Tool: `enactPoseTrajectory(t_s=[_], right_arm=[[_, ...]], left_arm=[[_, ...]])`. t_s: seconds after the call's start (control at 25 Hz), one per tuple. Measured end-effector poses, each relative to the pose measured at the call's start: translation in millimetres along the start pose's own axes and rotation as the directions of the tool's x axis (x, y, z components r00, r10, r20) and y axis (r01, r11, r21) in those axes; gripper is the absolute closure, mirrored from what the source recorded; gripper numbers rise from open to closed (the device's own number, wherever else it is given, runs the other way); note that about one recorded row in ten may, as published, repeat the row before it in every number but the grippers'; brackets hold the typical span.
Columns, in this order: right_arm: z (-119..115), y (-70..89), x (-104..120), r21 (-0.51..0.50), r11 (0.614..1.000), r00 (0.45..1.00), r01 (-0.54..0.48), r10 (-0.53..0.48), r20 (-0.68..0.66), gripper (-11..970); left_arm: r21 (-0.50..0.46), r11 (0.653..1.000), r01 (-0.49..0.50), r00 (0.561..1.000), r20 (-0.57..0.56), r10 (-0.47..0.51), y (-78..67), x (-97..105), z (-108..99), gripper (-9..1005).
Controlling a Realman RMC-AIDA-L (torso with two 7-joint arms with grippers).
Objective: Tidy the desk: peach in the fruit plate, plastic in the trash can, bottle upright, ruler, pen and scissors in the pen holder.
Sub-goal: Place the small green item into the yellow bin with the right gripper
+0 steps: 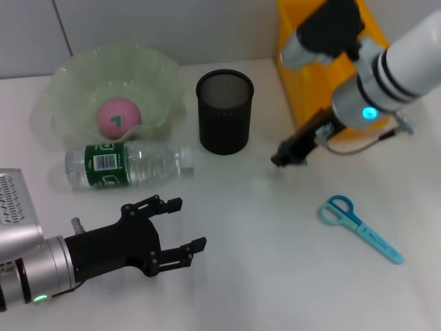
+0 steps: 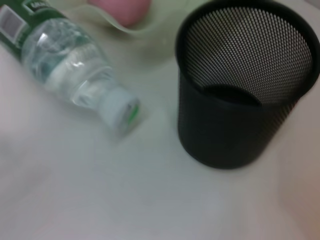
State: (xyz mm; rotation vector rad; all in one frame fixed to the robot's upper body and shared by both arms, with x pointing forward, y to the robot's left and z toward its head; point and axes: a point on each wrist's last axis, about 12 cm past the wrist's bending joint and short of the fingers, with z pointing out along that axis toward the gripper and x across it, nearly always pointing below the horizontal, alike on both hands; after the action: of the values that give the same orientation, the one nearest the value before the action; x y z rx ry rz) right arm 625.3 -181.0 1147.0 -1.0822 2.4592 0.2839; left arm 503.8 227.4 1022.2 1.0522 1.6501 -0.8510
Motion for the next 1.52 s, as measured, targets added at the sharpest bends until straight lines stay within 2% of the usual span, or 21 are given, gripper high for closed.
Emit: enactPoseTrajectory(t_s=[0.2,0.36,0.48,0.6,0.72,1.0,1.16,1.2,1.24,1.28,1.32,1.48,1.52], right_arm=[[-39.1,3.5,-33.8,0.078,0.995,0.989,0.058,-0.068,0.131,532],[-55.3,7.5,-66.4,0.144,0.984,0.964,0.102,-0.134,0.231,530],[-49.1,12.5,-84.1,0.188,0.973,0.935,0.136,-0.189,0.301,529],[-34.2,19.7,-92.3,0.205,0.962,0.896,0.179,-0.245,0.37,528],[-30.2,20.9,-95.8,0.196,0.963,0.868,0.184,-0.253,0.428,527],[-42.0,14.5,-86.6,0.209,0.965,0.86,0.157,-0.238,0.452,525],[-54.2,-8.6,-71.3,0.255,0.965,0.877,0.052,-0.166,0.451,523],[-61.0,-21.2,-62.1,0.283,0.959,0.883,-0.009,-0.125,0.452,523],[-61.0,-21.2,-62.1,0.283,0.959,0.883,-0.009,-0.125,0.452,523],[-67.8,-34.4,-50.9,0.312,0.947,0.887,-0.073,-0.081,0.455,522],[-67.8,-34.4,-50.9,0.312,0.947,0.887,-0.073,-0.081,0.455,522],[-78.2,-60.5,-23.0,0.346,0.916,0.884,-0.202,0.018,0.468,521],[-78.2,-60.5,-23.0,0.346,0.916,0.884,-0.202,0.018,0.468,520]], left_arm=[[-0.004,1.0,0.002,1.0,0.003,-0.002,-0.2,0.1,0.0,193],[-0.005,1.0,0.002,1.0,0.004,-0.002,0.0,-0.1,-0.1,194],[-0.009,1.0,0.0,1.0,0.011,0.0,-0.6,-0.1,0.9,194],[-0.01,1.0,-0.001,1.0,0.012,0.001,-0.8,0.1,1.1,195],[-0.01,1.0,0.0,1.0,0.013,0.0,-1.6,0.3,1.7,196],[-0.017,1.0,0.006,1.0,0.017,-0.006,-2.4,1.9,-0.6,197],[-0.021,1.0,0.002,1.0,0.012,-0.001,-2.6,3.4,-1.4,198],[-0.021,1.0,0.002,1.0,0.012,-0.001,-2.6,3.4,-1.4,198],[-0.021,1.0,0.002,1.0,0.011,-0.002,-2.6,3.5,-1.5,198],[-0.022,1.0,0.002,1.0,0.011,-0.001,-2.4,3.5,-1.9,199],[-0.022,1.0,0.002,1.0,0.012,-0.001,-2.3,3.4,-2.1,199],[-0.021,1.0,0.001,1.0,0.013,-0.001,-2.2,3.3,-2.4,200],[-0.021,1.0,0.001,1.0,0.013,-0.001,-2.2,3.2,-2.5,200]])
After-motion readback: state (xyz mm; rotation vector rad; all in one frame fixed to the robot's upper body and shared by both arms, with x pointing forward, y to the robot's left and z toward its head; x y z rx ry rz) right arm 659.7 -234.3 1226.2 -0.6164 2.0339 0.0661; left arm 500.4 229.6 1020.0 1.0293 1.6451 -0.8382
